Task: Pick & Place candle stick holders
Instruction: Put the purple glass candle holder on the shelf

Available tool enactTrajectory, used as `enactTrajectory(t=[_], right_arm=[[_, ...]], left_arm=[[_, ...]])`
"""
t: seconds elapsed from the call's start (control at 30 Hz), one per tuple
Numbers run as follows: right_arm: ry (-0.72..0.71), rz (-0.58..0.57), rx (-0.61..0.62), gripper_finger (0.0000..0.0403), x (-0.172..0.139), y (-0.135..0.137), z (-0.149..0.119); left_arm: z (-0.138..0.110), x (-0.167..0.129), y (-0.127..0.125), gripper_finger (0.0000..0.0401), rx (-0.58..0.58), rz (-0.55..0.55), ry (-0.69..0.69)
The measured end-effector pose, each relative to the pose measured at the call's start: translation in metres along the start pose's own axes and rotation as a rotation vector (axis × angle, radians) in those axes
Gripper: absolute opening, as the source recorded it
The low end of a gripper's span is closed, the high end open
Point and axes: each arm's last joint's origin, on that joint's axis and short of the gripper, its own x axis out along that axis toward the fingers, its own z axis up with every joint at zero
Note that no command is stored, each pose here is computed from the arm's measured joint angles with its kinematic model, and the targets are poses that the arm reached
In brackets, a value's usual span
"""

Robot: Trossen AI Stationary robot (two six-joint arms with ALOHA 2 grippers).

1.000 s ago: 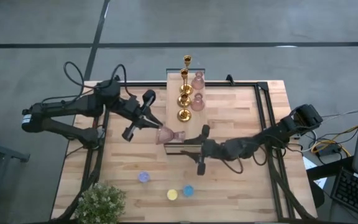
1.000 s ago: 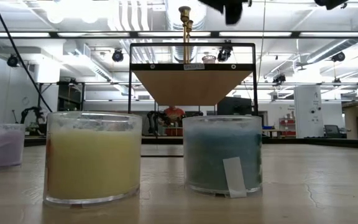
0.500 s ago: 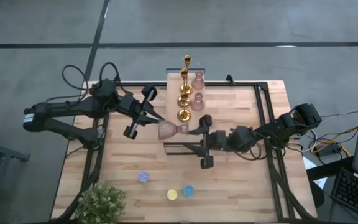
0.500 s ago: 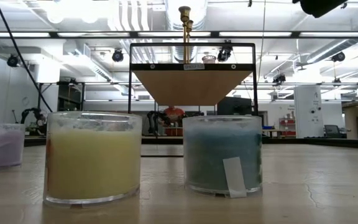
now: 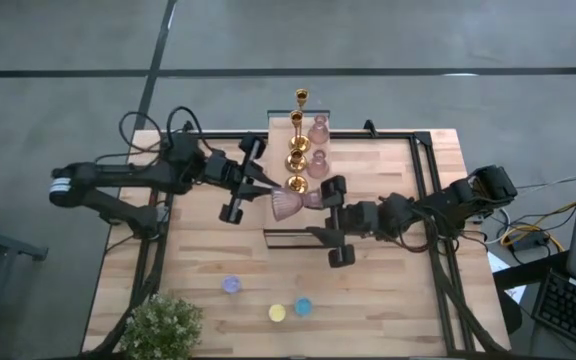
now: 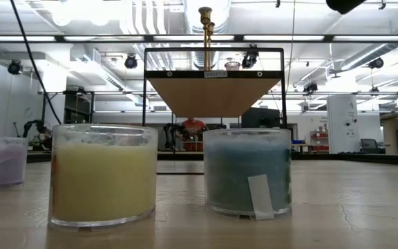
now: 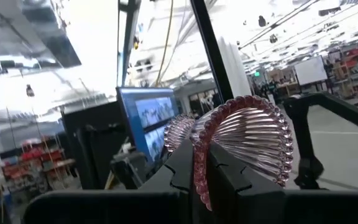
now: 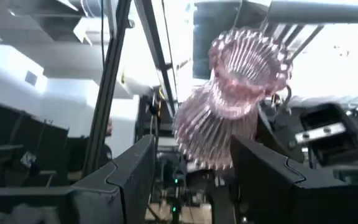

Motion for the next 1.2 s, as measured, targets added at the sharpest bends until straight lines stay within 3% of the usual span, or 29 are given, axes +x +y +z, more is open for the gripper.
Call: enactTrajectory(t=[0.4,1.2], right_arm=[[-0.078,0.098,-0.014,0.0206,0.015,0.001,0.014],[-0.094,0.122,-0.029,0.0206,0.014,0.001,0.015]], left_arm=[[-0.009,0.015,-0.013,0.0024,0.114,0.007,-0.029],[-0.012,0.013,-0.015,0.0024,0.091,0.049,-0.049]])
